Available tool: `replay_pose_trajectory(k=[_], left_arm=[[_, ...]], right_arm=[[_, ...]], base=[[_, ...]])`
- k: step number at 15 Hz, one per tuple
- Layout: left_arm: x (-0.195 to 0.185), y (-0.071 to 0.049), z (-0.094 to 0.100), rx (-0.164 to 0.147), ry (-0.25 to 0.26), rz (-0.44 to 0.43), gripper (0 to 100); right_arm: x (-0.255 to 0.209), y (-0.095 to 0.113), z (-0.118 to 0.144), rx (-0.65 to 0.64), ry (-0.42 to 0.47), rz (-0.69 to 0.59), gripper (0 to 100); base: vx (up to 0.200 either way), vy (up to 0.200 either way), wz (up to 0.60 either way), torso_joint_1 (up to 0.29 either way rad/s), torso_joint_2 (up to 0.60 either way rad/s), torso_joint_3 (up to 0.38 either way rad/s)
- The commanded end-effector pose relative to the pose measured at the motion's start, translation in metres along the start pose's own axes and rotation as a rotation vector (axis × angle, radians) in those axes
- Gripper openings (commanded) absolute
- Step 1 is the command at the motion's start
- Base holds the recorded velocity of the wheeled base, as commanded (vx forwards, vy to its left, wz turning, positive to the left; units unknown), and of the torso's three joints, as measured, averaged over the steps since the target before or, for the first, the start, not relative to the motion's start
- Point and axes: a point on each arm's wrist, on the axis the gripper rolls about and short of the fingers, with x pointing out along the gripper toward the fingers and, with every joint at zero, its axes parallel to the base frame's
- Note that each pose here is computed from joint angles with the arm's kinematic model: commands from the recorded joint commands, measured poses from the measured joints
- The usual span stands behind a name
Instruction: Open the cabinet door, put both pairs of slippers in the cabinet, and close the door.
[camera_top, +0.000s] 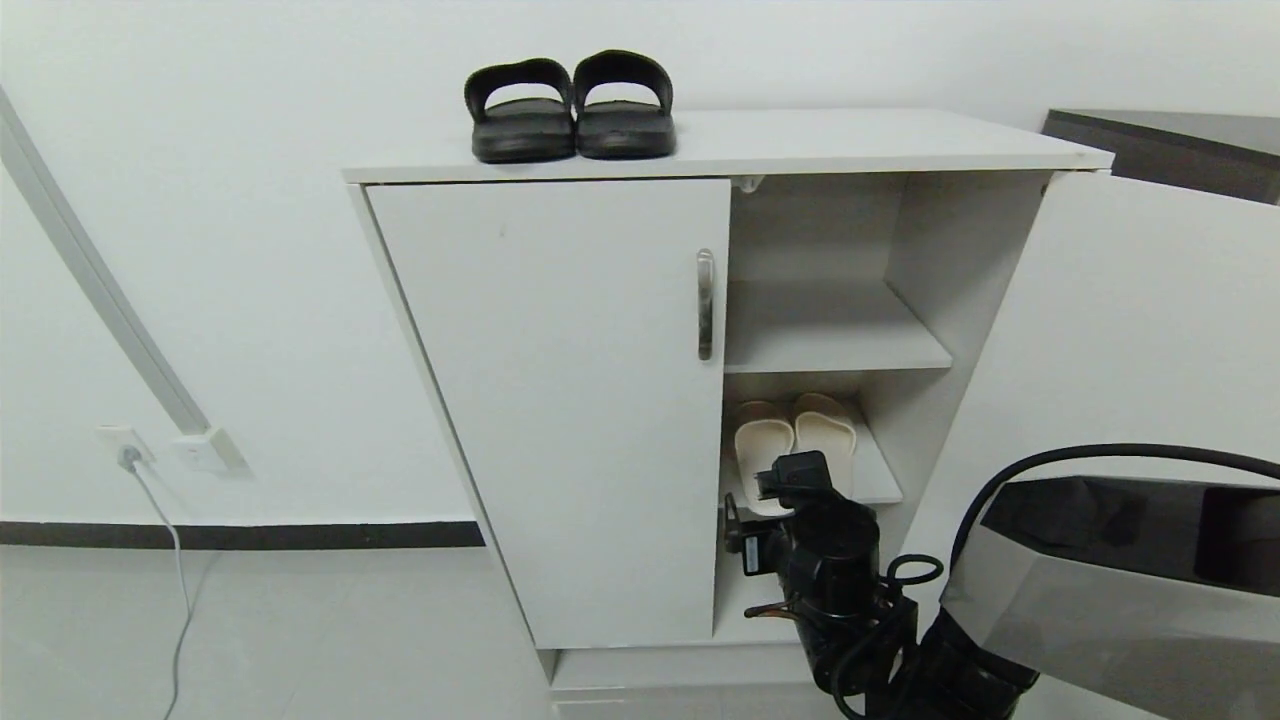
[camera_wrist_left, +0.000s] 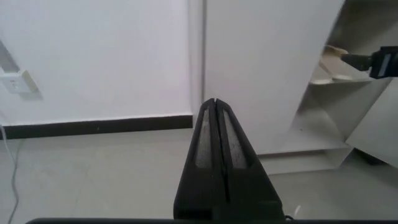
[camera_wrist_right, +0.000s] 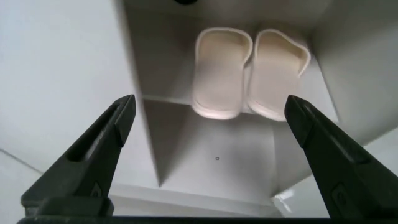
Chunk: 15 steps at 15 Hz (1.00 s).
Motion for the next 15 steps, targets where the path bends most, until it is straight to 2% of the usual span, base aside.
replay_pose_trajectory(k=[1, 5, 15], left_arm=[[0.0001, 0.0000, 0.0001, -0.001, 0.001, 0.000, 0], [0.0001, 0.0000, 0.0001, -0.001, 0.001, 0.000, 0], [0.0001, 0.0000, 0.0001, -0.005, 0.001, 0.001, 0]], right_arm=[[-0.0006, 0.0008, -0.0009, -0.002, 0.002, 0.002, 100], [-0.0006, 0.0008, -0.0009, -0.004, 0.002, 0.002, 100], [-0.0034, -0.0013, -0.0023, -0.026, -0.011, 0.017, 100]], base=[[0.000, 0.200, 0.00, 0.007, 0.00, 0.007], [0.000, 0.200, 0.00, 0.004, 0.00, 0.004], [0.000, 0.000, 0.00, 0.000, 0.00, 0.000]])
